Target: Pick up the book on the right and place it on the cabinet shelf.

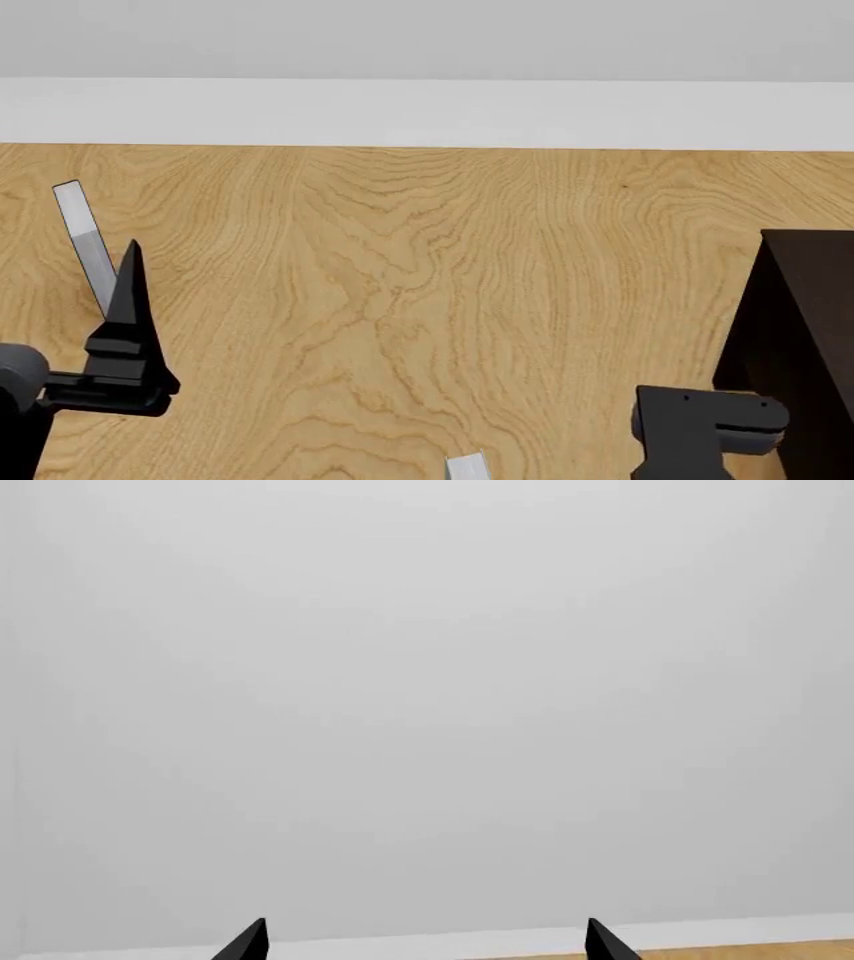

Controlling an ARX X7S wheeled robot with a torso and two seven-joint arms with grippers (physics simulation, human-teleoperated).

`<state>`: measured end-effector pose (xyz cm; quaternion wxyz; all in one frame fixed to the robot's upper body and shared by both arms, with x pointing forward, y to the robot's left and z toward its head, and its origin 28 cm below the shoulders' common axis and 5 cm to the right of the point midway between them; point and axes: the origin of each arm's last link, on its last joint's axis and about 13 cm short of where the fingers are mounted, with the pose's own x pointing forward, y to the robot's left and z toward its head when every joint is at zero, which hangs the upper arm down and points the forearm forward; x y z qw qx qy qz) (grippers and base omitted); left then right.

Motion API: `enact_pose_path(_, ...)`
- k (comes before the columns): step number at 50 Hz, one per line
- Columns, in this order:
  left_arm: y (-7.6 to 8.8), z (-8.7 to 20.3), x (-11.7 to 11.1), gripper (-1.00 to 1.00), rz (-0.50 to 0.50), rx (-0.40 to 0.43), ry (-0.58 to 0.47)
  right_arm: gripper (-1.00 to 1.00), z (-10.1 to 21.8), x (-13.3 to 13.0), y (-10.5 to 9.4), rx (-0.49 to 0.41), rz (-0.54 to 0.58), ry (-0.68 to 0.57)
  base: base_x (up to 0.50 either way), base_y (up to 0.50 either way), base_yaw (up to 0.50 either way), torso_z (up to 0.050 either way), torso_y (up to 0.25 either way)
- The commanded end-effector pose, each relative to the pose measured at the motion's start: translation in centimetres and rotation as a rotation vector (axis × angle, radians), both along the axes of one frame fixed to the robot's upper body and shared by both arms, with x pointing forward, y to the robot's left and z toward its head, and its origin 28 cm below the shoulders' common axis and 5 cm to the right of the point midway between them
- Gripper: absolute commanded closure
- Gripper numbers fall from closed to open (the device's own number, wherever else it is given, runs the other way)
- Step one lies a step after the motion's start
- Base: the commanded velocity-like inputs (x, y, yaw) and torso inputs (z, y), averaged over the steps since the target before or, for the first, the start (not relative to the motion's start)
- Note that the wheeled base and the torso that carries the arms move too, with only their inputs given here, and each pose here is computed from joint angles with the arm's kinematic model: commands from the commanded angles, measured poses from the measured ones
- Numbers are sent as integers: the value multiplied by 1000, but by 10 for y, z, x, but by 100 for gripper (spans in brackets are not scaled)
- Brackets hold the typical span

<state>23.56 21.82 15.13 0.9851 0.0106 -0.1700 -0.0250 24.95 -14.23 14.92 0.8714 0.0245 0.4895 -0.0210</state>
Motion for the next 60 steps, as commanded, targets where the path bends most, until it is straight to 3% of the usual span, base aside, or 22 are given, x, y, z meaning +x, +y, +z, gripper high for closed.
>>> enact_pose_path(1,0,0,0,-100,-1,-1,-2,100,32,-4,-1,-91,34,-114,0,0,0,0,0)
enact_pose_path(26,1,1,-1,-100,-4,-6,-2,100,90,9,15,-298,105,-411,0,0,0,0,1)
enact_pose_path(34,2,2,-1,-100,-3,-13,-2,100,90,18,24,-440,197,-509,0,0,0,0,0)
enact_pose_path(40,3,4,-2,-100,0,-17,-3,100,96,26,26,-513,176,-557,0,0,0,0,2)
enact_pose_path(49,3,5,-2,-100,0,-19,-3,100,97,39,31,-447,153,-577,0,0,0,0,1)
enact_pose_path(60,3,5,-2,-100,-1,-20,-1,100,90,66,49,-522,159,-566,0,0,0,0,1)
